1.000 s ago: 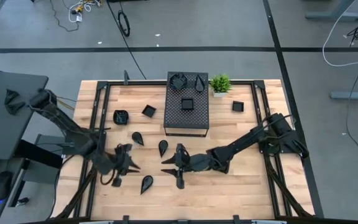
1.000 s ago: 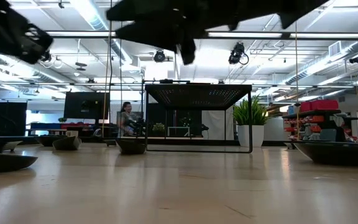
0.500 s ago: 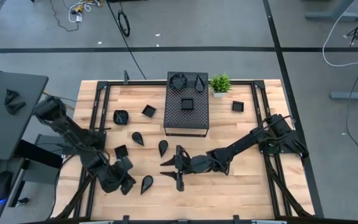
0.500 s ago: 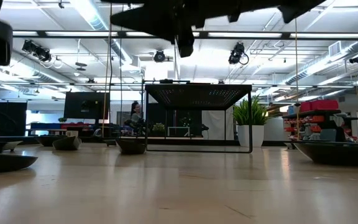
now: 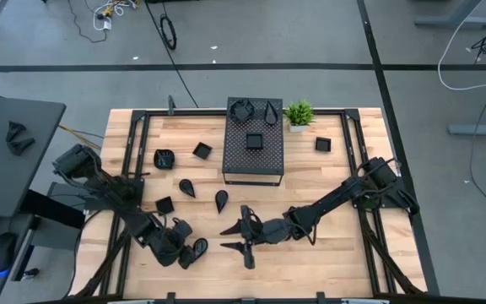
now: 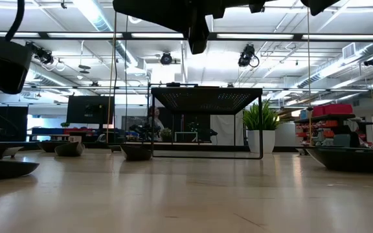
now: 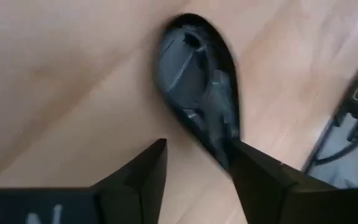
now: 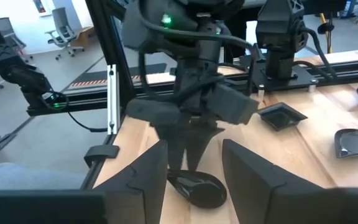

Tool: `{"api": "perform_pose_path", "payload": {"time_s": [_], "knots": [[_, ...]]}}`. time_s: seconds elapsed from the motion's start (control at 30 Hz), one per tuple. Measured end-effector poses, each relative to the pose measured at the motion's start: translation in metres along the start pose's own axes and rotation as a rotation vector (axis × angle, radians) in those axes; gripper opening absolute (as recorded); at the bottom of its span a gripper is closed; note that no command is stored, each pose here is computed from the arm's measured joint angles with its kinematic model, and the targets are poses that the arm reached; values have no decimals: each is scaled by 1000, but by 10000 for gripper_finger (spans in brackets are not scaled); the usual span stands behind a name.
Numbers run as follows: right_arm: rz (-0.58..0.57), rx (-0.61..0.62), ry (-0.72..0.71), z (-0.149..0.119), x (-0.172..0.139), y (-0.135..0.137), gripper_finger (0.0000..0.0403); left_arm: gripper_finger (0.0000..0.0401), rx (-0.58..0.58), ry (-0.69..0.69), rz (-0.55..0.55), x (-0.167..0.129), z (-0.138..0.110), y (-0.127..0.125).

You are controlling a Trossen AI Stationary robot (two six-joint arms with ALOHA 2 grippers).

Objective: Pick & Place Mini shaped plates
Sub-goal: Stack the black drop-shaped plate on top of the black drop-shaped plates on the shelf

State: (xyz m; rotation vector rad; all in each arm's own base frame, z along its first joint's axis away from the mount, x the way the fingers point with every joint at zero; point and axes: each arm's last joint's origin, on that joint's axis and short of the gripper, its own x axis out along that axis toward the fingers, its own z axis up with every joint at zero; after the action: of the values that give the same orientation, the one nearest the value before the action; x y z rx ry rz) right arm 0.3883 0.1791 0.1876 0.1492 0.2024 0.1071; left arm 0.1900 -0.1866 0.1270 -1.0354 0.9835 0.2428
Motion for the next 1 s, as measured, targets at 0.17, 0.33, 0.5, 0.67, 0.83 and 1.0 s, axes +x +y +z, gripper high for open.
{"api": "perform_pose_path", "payload": {"time_s": [0.17,0.33,0.5,0.67,0.83,1.0], "knots": [[-1,-2,2,0,0,0,158,134,17,-15,32,6,4,-5],[-3,-4,11,-1,0,0,158,87,52,-31,79,6,11,-3],[-8,-11,31,-3,0,-1,158,35,136,-18,91,9,23,-3],[-30,-25,125,-12,-1,-3,158,7,292,23,64,8,40,-9],[-74,33,262,-23,-4,-10,158,15,502,26,5,8,63,-30],[-38,177,326,-28,0,-21,158,6,647,-17,-12,8,87,-46]]}}
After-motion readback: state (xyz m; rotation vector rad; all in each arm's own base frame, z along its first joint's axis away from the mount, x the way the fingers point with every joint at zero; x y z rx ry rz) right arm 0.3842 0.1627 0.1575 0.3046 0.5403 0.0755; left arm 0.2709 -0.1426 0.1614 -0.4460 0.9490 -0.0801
